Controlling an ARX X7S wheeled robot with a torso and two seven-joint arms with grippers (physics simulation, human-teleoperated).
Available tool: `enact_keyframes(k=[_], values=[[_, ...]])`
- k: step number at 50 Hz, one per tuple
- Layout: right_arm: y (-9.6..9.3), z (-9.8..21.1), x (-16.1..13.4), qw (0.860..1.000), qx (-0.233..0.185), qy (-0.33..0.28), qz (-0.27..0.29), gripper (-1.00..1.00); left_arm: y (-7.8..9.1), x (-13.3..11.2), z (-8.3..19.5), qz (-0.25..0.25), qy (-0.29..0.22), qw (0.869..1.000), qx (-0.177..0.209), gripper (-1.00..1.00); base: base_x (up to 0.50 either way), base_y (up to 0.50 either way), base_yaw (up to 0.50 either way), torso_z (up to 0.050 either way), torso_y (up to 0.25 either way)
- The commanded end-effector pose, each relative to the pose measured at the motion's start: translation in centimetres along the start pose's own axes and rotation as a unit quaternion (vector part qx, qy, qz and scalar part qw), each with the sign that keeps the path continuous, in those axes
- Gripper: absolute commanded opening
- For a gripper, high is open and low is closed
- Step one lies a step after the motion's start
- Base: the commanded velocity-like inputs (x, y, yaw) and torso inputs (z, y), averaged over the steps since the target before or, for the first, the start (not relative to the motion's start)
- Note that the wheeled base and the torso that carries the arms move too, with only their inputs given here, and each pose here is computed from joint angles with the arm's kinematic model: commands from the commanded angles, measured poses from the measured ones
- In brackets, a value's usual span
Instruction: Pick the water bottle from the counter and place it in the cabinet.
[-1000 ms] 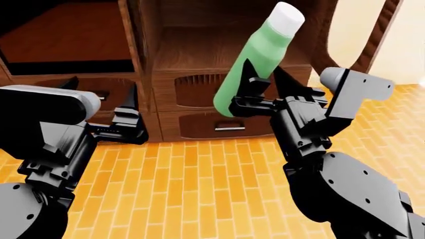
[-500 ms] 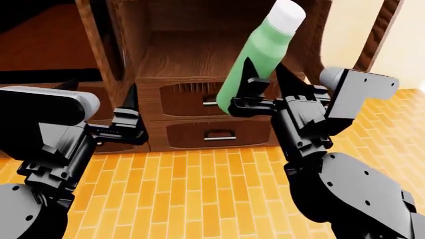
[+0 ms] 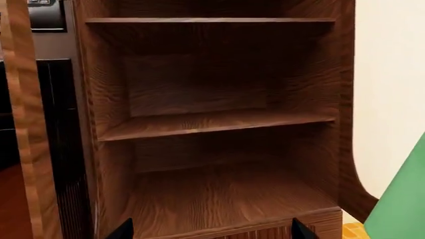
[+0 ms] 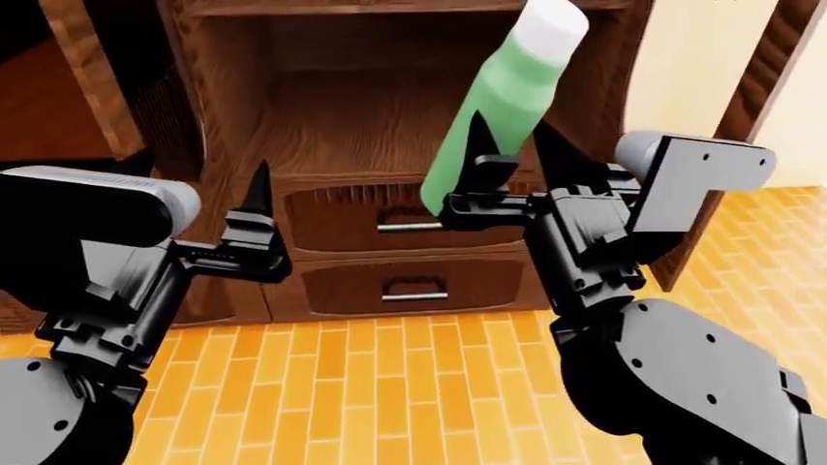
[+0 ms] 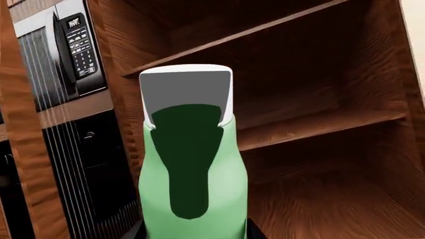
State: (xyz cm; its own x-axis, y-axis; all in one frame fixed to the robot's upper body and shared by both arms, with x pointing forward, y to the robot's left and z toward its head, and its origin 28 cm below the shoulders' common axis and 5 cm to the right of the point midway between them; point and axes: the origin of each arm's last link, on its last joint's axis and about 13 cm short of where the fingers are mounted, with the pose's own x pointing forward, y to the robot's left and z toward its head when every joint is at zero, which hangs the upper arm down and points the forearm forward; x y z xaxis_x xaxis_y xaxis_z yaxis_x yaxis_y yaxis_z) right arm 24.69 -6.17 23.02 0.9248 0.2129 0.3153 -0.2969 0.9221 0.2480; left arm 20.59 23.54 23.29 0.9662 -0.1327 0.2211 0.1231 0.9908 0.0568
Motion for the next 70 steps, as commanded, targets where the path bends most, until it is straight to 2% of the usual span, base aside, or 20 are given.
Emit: enact_keyframes(k=[1,12,21,26,29,34,36,41,52,59,70], values=[[0.1,0.5,0.2,1.0,-0.015,-0.026,0.007,-1.0,0.0,0.0,0.0,0.002,-0.001,1.0,-0.001,1.0,0.5,-0.03,0.0,0.0,0.01],[0.3,0.6,0.2,0.999,-0.022,-0.027,0.009,-1.0,0.1,-0.1,0.0,0.003,-0.001,1.0,-0.007,1.0,0.5,-0.03,0.0,0.0,0.001],[0.4,0.6,0.2,1.0,-0.008,-0.02,0.008,-1.0,0.0,0.0,0.0,-0.001,-0.001,1.0,-0.002,1.0,0.49,-0.08,0.0,0.001,0.002],[0.3,0.5,0.3,1.0,-0.009,-0.019,0.005,-1.0,-1.4,-0.3,-0.2,-0.012,-0.004,1.0,-0.018,1.0,0.44,-0.14,0.0,0.0,0.002],[0.4,0.5,0.3,1.0,-0.011,-0.019,0.005,-1.0,-2.4,-0.3,1.0,-0.028,-0.023,0.999,-0.04,1.0,0.42,-0.09,0.0,0.0,0.0],[0.3,0.6,0.3,1.0,-0.014,-0.02,0.003,-1.0,-2.7,-0.5,2.5,-0.032,-0.042,0.997,-0.062,1.0,0.41,-0.07,0.0,0.0,0.002],[0.3,0.6,0.3,1.0,-0.018,-0.02,0.001,-1.0,-2.8,-0.6,2.8,-0.033,-0.046,0.996,-0.067,1.0,0.29,-0.02,0.0,0.0,0.005],[0.0,0.6,0.4,0.997,-0.066,-0.027,-0.025,-1.0,-2.8,-0.6,2.9,-0.034,-0.046,0.996,-0.07,1.0,0.06,0.0,0.0,0.0,0.0],[0.0,0.3,0.6,0.994,-0.098,-0.011,-0.048,-1.0,-2.6,-0.5,2.2,-0.034,-0.032,0.997,-0.061,1.0,0.0,0.0,0.0,0.0,0.001],[0.4,1.8,0.6,0.995,-0.093,-0.009,-0.047,-1.0,-2.4,-0.3,1.4,-0.027,-0.02,0.998,-0.052,1.0,0.0,0.0,0.0,0.001,0.001],[1.0,5.2,1.1,0.994,-0.099,-0.043,-0.031,-1.0,-2.4,-0.2,1.0,-0.027,-0.014,0.999,-0.044,1.0,0.22,-0.01,0.0,0.0,0.001]])
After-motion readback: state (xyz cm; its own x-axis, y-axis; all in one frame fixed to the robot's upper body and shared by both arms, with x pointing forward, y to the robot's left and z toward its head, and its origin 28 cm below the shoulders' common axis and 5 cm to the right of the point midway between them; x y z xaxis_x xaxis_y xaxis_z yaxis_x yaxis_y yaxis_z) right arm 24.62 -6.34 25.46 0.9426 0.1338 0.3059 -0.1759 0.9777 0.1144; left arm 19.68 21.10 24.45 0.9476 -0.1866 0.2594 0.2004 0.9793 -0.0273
